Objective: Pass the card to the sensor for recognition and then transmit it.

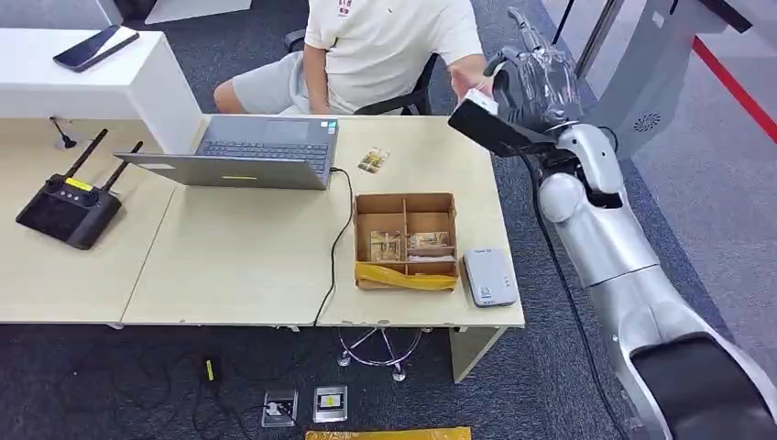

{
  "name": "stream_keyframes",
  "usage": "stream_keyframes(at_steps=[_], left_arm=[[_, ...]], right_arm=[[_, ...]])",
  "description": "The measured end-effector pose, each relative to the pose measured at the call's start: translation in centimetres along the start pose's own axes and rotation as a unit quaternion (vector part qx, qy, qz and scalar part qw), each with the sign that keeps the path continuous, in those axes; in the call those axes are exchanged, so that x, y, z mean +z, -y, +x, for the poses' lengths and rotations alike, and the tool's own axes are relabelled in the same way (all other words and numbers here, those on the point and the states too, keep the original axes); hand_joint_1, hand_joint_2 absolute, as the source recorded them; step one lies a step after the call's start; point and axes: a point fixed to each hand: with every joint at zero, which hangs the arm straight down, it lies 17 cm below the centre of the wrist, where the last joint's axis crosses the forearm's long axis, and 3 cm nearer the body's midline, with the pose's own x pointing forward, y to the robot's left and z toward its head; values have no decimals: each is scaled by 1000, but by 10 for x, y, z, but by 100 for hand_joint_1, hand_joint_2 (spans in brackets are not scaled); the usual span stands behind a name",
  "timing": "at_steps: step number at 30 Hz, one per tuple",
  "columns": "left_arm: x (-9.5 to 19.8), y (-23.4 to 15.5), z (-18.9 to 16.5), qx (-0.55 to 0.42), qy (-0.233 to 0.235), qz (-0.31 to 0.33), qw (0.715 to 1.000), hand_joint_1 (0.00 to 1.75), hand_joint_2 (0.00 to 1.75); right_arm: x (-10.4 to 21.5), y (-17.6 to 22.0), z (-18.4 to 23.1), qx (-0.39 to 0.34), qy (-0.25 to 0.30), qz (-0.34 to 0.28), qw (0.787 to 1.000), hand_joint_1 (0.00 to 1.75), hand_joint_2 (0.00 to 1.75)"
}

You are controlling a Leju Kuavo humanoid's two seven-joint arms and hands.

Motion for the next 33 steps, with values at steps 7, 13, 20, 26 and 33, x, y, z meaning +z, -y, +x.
stream_keyframes(at_steps=[7,13,20,26,33], left_arm=[[1,3,0,-6,1,-5,1000,0,0],[0,2,-2,0,-5,-5,1000,0,0],[0,0,-5,2,-12,-1,1000,0,0],[0,-2,-6,8,-16,3,1000,0,0],[-1,-6,-8,17,-22,14,1000,0,0]], right_arm=[[-13,-14,-8,5,-12,25,1000,175,175],[-12,-41,-15,-6,-30,62,998,175,175],[-5,-67,-21,-7,-45,90,995,0,175],[-8,-63,-19,-2,-36,67,997,0,0],[-12,-26,-19,19,-11,-25,999,0,175]])
